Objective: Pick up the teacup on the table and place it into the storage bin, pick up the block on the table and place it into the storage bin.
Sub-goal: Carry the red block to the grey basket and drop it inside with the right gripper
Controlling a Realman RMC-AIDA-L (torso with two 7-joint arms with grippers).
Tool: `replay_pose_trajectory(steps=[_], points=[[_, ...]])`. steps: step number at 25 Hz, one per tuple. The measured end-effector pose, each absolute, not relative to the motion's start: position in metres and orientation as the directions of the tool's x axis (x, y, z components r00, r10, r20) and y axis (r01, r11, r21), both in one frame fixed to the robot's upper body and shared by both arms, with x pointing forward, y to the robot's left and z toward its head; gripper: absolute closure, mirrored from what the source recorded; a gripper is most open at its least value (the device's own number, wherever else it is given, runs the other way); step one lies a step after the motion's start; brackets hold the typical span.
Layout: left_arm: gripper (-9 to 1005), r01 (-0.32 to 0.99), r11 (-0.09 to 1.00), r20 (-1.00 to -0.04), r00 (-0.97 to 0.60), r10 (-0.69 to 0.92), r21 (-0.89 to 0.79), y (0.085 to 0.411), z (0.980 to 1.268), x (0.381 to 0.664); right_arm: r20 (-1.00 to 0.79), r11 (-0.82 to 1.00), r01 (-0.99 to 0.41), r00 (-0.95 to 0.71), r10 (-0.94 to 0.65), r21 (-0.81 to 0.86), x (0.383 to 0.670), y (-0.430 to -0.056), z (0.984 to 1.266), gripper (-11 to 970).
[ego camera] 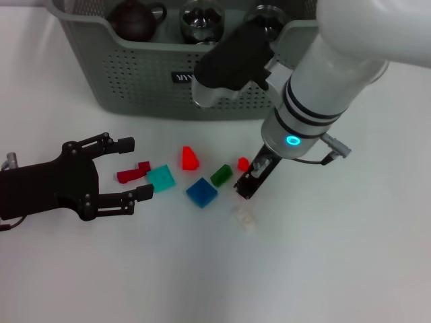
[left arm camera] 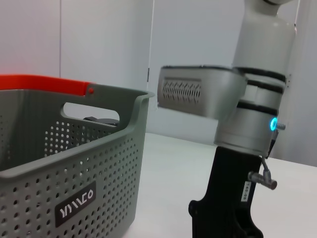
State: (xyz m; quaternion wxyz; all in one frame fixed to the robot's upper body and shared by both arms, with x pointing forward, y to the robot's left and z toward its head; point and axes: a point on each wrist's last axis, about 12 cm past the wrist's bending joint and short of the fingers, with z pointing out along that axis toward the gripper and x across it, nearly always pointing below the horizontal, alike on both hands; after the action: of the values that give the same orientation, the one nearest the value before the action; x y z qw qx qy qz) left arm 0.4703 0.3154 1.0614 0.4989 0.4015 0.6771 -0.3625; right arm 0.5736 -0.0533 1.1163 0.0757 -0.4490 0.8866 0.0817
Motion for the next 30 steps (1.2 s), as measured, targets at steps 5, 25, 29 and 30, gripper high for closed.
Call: replay_pose_trajectory(steps=[5,25,29,30], points=[[110,0.905,0.415,-0.966,-0.18,0.184,-0.09,0.317,1.062,0.469,-0.242,0.553,-0.823,-0.567,-0.787,0.131,0.572,-0.053,1.146,761],[111,0.904,0.418,-0.968,-0.178,0.178,-0.09,0.318,1.064,0.472,-0.582,0.595,-0.803,-0.492,-0.647,0.018,0.662,-0.067,1.305,754],[110,0.905,0.416,-0.969,-0.175,0.177,-0.087,0.317,1.065,0.473,-0.56,0.609,-0.792,-0.493,-0.666,-0.028,0.674,-0.058,1.27,750],[110,0.905,0.416,-0.969,-0.174,0.177,-0.087,0.317,1.065,0.473,-0.559,0.612,-0.79,-0.492,-0.667,-0.035,0.676,-0.057,1.263,748]])
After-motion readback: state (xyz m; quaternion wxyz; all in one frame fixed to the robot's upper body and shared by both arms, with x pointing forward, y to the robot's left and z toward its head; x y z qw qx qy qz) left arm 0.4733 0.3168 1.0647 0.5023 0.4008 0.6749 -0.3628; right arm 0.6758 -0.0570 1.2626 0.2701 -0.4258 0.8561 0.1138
